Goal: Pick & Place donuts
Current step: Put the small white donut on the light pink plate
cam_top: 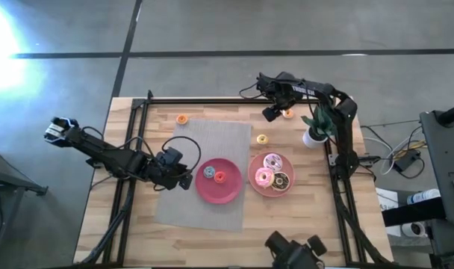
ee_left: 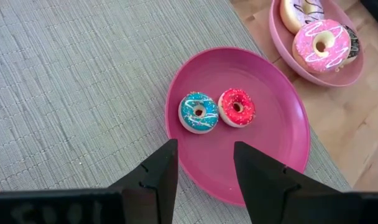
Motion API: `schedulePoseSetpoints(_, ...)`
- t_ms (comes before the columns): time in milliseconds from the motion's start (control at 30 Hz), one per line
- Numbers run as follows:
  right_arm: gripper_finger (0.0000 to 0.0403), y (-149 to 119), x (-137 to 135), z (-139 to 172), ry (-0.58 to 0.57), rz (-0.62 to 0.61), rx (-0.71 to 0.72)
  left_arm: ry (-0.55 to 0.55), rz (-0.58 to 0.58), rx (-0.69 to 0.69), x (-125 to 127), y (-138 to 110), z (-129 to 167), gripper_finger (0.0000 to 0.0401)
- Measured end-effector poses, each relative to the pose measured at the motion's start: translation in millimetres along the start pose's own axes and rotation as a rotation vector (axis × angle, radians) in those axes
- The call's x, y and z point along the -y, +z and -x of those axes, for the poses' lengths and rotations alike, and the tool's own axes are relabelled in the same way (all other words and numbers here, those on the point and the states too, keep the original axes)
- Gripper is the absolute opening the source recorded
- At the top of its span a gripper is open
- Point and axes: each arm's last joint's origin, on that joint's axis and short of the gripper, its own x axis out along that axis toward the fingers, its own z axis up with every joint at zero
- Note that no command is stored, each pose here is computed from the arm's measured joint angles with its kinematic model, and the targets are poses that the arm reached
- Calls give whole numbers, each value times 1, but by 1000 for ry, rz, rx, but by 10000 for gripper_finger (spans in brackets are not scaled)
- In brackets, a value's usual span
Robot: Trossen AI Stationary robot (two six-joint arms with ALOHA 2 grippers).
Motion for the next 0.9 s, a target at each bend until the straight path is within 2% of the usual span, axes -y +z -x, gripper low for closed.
schedulePoseSetpoints(400,133,10,13,-27,48,9,-63,13,-9,-4,-1,0,0,130)
schedulePoseSetpoints(667,124,13,12,-38,90,51,-91,21,-12,-7,-2,0,0,130)
schedulePoseSetpoints(767,96,15,12,-36,159,48,-90,24,-12,-7,-3,0,0,130)
schedulePoseSetpoints(900,38,18,10,-25,253,45,-61,25,-12,-7,-3,0,0,130)
